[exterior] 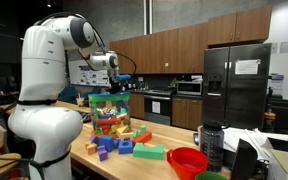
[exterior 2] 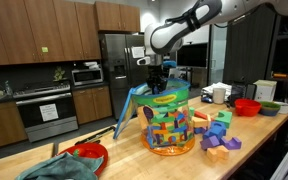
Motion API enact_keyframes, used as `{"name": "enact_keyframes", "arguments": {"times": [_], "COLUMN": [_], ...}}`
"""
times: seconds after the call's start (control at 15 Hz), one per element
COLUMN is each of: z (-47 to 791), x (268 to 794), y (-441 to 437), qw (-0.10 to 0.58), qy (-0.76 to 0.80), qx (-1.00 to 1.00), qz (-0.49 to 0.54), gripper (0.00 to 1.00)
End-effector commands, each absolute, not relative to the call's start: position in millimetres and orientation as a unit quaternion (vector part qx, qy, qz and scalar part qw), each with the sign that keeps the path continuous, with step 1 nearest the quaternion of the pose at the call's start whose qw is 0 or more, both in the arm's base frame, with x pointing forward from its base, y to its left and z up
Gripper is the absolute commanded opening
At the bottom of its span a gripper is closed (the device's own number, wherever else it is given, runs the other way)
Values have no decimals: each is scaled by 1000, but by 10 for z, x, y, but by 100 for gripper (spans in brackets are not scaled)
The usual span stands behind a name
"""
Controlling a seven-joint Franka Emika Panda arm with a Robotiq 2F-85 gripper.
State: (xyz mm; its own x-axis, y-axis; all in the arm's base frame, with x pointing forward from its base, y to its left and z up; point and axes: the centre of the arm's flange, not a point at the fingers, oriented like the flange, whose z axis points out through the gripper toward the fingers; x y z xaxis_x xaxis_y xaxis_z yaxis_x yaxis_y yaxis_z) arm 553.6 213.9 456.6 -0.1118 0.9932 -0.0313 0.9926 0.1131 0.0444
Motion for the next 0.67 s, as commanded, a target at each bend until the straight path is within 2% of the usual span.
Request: {"name": "enact_keyframes", "arguments": {"times": [0.0,0.13,0.2,0.6], "z": [5112,5321,5414,5642], "x": [5759,5837,5872,5928], "y": [1979,1910,1872,1771], "qw": [55,69,77,98], "qy": [746,746,745,737], "qx": [664,663,662,669], "qz": [5,6,7,5], "gripper": [14,2,0,0]}}
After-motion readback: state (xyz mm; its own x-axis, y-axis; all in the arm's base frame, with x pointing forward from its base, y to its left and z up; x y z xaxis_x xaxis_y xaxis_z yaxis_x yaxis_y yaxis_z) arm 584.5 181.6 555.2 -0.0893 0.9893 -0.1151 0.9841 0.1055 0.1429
